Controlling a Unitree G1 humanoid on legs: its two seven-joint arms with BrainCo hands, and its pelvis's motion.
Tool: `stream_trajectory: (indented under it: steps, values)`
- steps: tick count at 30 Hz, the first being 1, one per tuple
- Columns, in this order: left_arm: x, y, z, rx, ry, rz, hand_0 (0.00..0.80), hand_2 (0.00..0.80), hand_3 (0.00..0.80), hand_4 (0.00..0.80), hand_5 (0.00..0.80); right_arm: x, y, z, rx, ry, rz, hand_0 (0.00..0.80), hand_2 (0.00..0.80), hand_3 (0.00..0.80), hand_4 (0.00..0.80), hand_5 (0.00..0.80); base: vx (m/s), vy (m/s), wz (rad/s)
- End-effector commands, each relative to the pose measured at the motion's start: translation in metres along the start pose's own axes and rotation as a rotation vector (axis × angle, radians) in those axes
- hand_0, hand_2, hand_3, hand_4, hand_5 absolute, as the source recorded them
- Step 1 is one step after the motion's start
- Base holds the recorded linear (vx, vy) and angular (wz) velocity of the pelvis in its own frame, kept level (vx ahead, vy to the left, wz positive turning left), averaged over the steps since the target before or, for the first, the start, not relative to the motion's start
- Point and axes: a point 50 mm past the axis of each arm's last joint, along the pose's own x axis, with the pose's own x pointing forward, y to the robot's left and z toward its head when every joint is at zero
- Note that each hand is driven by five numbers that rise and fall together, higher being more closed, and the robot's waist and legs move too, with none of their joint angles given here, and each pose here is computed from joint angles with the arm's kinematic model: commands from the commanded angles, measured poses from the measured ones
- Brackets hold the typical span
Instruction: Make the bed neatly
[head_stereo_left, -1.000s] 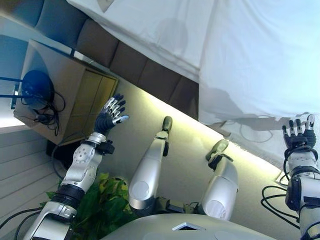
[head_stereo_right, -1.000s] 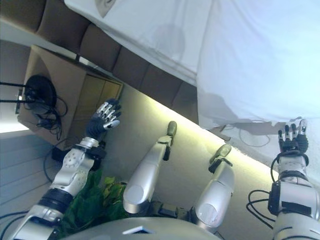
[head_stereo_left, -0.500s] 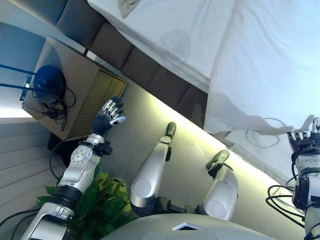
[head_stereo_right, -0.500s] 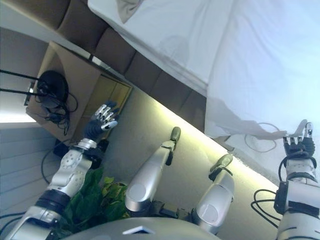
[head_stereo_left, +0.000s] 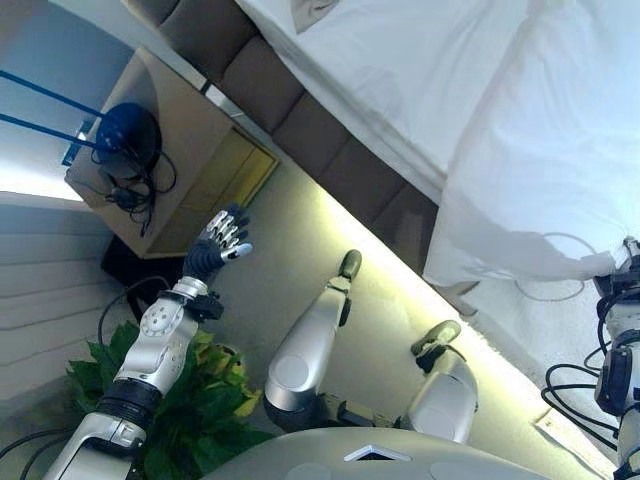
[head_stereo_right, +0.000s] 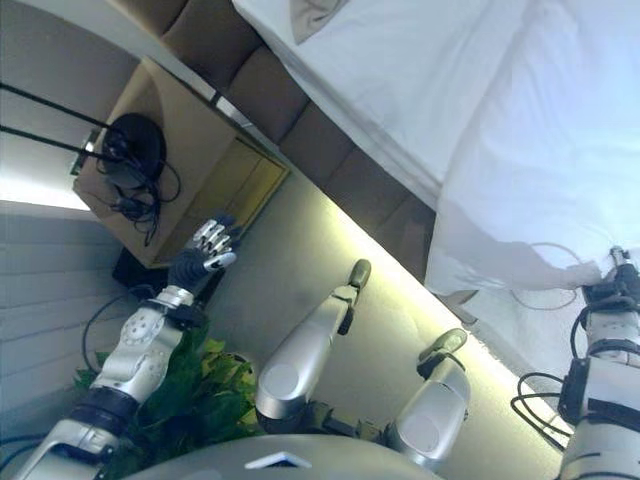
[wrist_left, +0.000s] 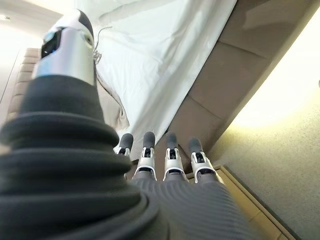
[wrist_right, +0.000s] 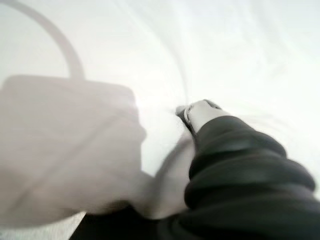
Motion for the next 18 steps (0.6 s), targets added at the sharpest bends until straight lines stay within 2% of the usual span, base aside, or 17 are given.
stream_trajectory:
  steps: [1,8,11,13,16,18]
  values:
    - [0.0,0.004,0.015,0.034,-0.06,-0.022,0.0,0.0,0.0,0.0,0.0,0.003,0.022,-0.019,-0.106,0.021,0.166,0.8,0.8,0.8,0.8,0.8,0.0,-0.015,0.06]
    - [0.0,0.002,0.014,0.005,-0.072,-0.028,0.0,0.0,0.0,0.0,0.0,-0.007,0.029,-0.092,-0.102,0.165,0.239,0.8,0.8,0.8,0.8,0.8,0.034,0.04,0.02]
    - [0.0,0.001,0.01,-0.019,-0.065,-0.013,0.0,0.0,0.0,0.0,0.0,-0.013,0.046,-0.126,-0.129,0.227,0.268,0.8,0.8,0.8,0.8,0.8,0.079,0.065,0.13]
    - [-0.001,0.001,0.009,-0.022,-0.063,-0.01,0.0,0.0,0.0,0.0,0.0,-0.013,0.047,-0.128,-0.133,0.233,0.272,0.8,0.8,0.8,0.8,0.8,0.055,0.034,0.15]
    - [-0.007,0.007,-0.003,-0.062,-0.033,0.052,0.0,0.0,0.0,0.0,0.0,-0.037,0.082,-0.193,-0.29,0.37,0.353,0.8,0.8,0.8,0.8,0.8,0.184,0.101,0.29]
    - [-0.011,0.008,-0.009,-0.062,-0.019,0.062,0.0,0.0,0.0,0.0,0.0,-0.051,0.095,-0.218,-0.378,0.431,0.399,0.8,0.8,0.8,0.8,0.8,0.141,0.083,0.35]
